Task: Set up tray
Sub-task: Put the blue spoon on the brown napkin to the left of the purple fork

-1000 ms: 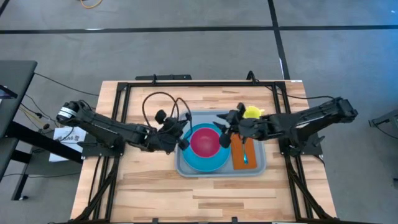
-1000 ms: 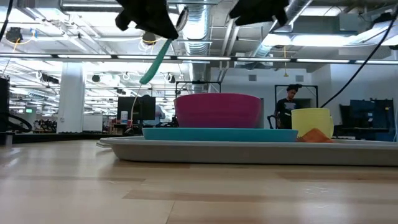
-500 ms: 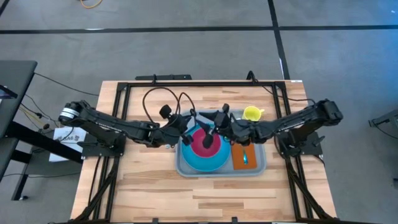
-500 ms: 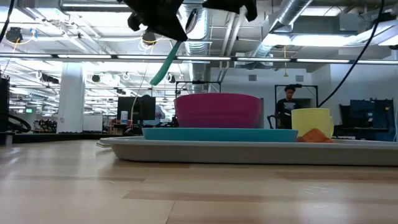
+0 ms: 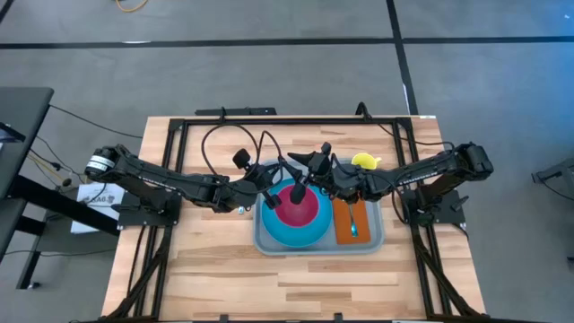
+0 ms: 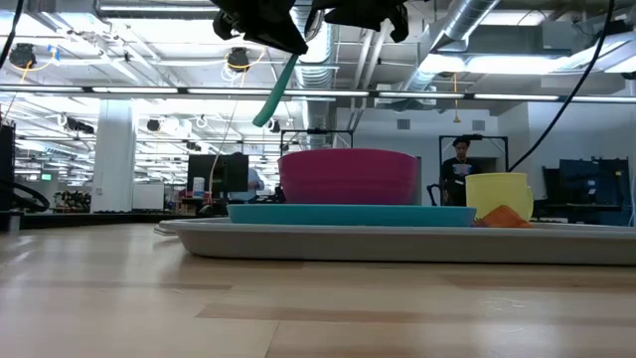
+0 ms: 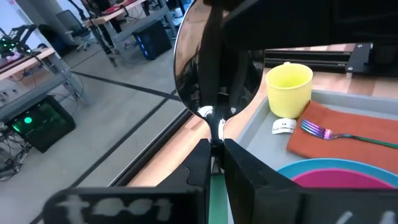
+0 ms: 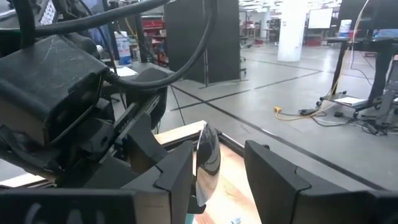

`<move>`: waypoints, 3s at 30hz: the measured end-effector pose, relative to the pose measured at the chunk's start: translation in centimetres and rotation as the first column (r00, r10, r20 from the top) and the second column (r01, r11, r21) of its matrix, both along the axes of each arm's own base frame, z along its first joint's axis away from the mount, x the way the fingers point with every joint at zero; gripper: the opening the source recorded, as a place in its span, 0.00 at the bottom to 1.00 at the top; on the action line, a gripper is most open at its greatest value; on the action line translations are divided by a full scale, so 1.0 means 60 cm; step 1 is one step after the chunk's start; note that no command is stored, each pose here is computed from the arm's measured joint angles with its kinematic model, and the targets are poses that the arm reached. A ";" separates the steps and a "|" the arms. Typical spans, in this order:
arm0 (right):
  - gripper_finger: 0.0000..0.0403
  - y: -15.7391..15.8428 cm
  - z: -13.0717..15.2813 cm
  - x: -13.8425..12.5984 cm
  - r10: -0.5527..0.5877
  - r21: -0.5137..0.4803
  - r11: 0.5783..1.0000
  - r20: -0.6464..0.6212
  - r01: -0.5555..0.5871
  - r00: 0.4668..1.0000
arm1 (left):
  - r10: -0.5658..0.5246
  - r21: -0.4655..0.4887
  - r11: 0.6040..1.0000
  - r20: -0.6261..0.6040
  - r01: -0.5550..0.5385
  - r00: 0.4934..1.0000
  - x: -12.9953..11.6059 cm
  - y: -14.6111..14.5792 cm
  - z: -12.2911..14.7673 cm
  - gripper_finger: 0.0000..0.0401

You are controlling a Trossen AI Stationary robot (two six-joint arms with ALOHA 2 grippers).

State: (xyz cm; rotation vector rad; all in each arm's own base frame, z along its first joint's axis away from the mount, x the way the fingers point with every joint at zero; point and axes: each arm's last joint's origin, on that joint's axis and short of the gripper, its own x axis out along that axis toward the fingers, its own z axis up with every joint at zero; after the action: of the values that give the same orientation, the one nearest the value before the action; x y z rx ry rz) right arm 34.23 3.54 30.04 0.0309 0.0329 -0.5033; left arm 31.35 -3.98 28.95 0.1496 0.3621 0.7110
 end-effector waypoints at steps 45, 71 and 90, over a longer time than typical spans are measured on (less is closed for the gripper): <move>0.26 -0.021 0.000 0.003 0.118 -0.258 0.938 -0.385 -0.229 0.915 | 0.133 0.217 0.971 -0.140 -0.100 0.981 0.034 -0.030 -0.043 0.03; 0.01 -0.015 -0.012 -0.006 0.135 -0.066 0.981 -0.452 -0.184 0.882 | 0.025 0.240 0.970 -0.209 0.027 0.978 0.031 -0.055 -0.044 0.17; 0.00 -0.011 0.098 -0.140 0.157 0.174 0.984 -0.690 -0.048 0.707 | 0.070 0.355 0.935 -0.118 -0.024 0.991 -0.051 -0.092 0.057 0.18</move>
State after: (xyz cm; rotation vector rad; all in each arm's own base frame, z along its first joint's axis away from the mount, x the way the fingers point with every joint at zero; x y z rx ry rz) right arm 25.81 2.87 35.90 -0.0244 0.8291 -0.3726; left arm 28.29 -9.49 32.39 0.5320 0.3596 0.8123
